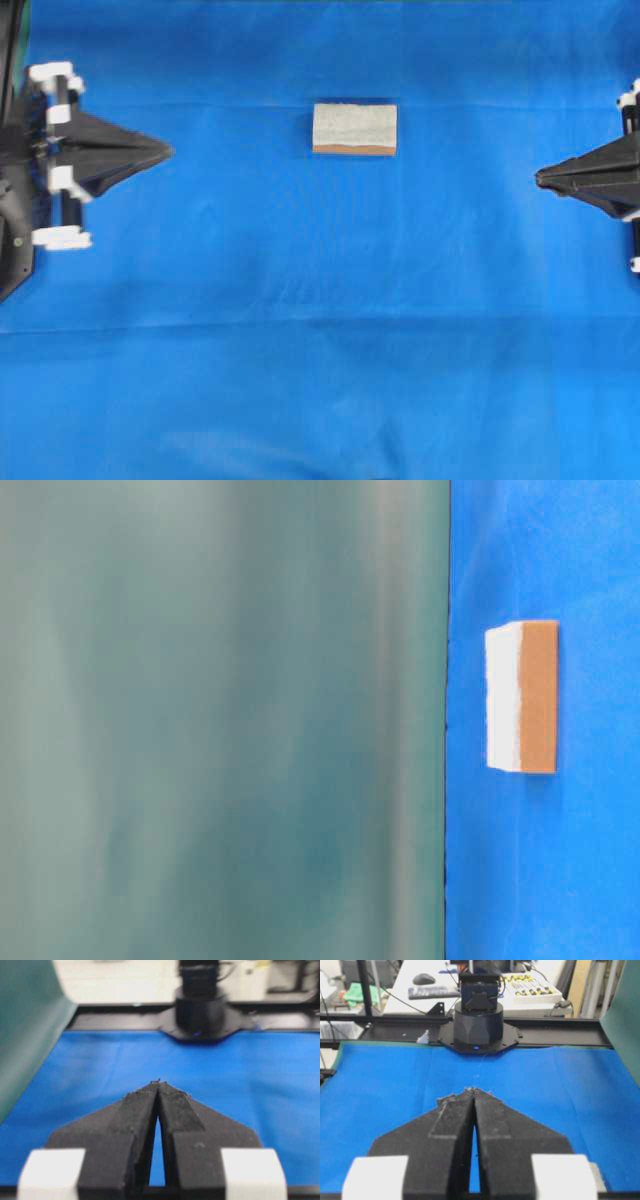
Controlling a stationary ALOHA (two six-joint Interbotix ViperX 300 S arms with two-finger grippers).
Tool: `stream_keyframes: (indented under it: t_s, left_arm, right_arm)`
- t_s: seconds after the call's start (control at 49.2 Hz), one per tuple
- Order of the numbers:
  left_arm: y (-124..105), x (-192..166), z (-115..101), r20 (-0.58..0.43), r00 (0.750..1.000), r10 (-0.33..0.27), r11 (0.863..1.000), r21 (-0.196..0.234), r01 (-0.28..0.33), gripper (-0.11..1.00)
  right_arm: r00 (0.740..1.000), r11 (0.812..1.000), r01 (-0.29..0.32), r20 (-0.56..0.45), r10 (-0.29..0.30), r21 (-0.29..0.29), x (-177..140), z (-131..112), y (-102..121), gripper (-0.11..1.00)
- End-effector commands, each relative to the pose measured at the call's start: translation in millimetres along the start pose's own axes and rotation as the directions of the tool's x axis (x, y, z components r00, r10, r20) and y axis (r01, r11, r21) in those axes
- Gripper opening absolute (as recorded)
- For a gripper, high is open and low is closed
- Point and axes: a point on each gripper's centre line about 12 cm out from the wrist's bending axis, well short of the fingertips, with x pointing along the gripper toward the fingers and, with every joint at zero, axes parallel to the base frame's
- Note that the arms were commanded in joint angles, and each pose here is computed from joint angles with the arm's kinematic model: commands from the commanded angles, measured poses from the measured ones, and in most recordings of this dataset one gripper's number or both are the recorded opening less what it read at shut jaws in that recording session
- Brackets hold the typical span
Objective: Hand over the sponge with the left arm and wipe it with the right arm.
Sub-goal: 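Move the left gripper to the grey-and-tan sponge and close on it, then lift the sponge with the left gripper and hold it toward center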
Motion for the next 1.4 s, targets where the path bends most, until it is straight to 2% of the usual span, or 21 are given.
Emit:
stream_keyframes:
  t_s: [0.0, 0.061, 0.102, 0.305, 0.406, 0.63, 0.732, 1.016, 1.219, 1.382]
  left_arm:
    - [8, 17, -1, -0.002, 0.999, 0.032, 0.999, 0.006, -0.032, 0.01]
    - [11, 27, -8, -0.034, 0.998, 0.044, 0.999, 0.008, -0.044, 0.05]
    - [13, 34, -13, -0.057, 0.997, 0.048, 0.999, 0.008, -0.048, 0.13]
    - [25, 74, -39, -0.168, 0.983, 0.08, 0.997, 0.021, -0.077, 0.73]
    - [37, 92, -56, -0.24, 0.965, 0.109, 0.994, 0.035, -0.104, 0.92]
    - [55, 132, -93, -0.369, 0.92, 0.133, 0.991, 0.061, -0.118, 0.94]
    - [57, 147, -107, -0.399, 0.908, 0.13, 0.991, 0.088, -0.103, 0.94]
    - [69, 172, -147, -0.465, 0.873, 0.144, 0.987, 0.13, -0.093, 0.94]
    - [76, 179, -178, -0.517, 0.843, 0.15, 0.987, 0.13, -0.096, 0.94]
    - [82, 176, -193, -0.546, 0.822, 0.16, 0.986, 0.128, -0.107, 0.94]
  right_arm:
    - [1.0, 1.0, 0.001, 0.028, -0.001, 0.002, 3, 11, 0, 0.0]
    - [1.0, 1.0, 0.001, 0.026, -0.001, 0.002, 2, 10, 0, 0.0]
    - [1.0, 1.0, 0.001, 0.026, -0.001, 0.002, 2, 10, 0, 0.0]
    - [1.0, 1.0, 0.001, 0.025, -0.001, -0.003, 2, 10, 0, 0.0]
    - [1.0, 1.0, 0.001, 0.017, -0.001, -0.003, 3, 9, 0, 0.0]
    - [1.0, 1.0, 0.001, 0.005, -0.001, -0.003, 4, 6, 0, 0.0]
    - [1.0, 1.0, 0.003, -0.002, -0.003, -0.005, 4, 4, -1, 0.0]
    - [1.0, 1.0, 0.004, -0.015, -0.004, -0.005, 6, 1, -1, 0.0]
    - [1.0, 1.0, 0.004, -0.021, -0.004, -0.005, 7, 0, -1, 0.0]
    - [1.0, 1.0, 0.004, -0.028, -0.004, -0.005, 8, -2, -1, 0.0]
